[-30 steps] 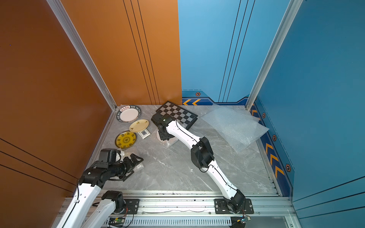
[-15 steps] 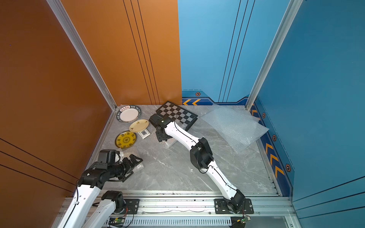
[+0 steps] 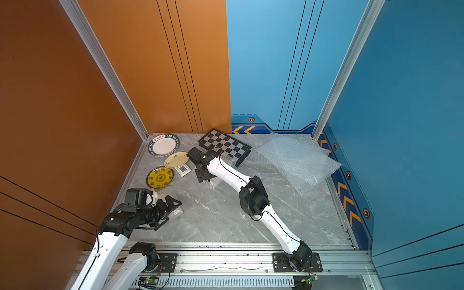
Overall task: Unpack dinner plates from bubble wrap
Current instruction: Move the bubble wrap to the center of the board.
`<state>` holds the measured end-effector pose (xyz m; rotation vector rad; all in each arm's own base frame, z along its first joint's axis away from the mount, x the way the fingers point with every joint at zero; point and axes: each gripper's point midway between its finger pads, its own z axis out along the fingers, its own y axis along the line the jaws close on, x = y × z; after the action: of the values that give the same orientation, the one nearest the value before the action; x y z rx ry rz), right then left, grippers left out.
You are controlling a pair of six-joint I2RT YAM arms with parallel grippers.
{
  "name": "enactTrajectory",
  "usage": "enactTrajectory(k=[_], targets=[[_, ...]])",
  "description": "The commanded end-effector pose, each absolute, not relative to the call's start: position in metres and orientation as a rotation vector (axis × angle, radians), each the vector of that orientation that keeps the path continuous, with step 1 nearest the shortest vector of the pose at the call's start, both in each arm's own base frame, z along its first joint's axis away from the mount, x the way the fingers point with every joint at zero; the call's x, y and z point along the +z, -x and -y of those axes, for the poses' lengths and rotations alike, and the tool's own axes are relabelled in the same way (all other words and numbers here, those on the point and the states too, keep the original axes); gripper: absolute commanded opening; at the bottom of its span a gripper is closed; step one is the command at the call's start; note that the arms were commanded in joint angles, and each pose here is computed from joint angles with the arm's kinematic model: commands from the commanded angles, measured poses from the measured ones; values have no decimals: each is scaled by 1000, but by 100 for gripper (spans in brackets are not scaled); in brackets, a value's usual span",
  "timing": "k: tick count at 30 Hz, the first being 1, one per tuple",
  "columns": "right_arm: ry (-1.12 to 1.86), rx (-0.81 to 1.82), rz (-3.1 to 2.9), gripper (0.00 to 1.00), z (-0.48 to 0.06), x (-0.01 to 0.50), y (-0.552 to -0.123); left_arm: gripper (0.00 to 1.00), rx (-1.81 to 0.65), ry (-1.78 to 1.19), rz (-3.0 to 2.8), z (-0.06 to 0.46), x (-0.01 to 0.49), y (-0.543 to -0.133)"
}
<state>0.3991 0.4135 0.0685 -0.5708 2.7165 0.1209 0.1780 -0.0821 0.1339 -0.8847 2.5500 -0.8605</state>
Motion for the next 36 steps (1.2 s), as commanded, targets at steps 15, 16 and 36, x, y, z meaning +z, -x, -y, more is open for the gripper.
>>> enactTrajectory(k=[15,16,36], targets=[[575,36,-2640,0,-399,108,-385,98,-840,823,-2539,81,150,-181],[578,29,-2645,0,-395,111,-380,98,-851,825,-2528,82,152,-184],[452,82,-2825,6,-270,81,-227,99,-979,605,-2544,145,157,-256]])
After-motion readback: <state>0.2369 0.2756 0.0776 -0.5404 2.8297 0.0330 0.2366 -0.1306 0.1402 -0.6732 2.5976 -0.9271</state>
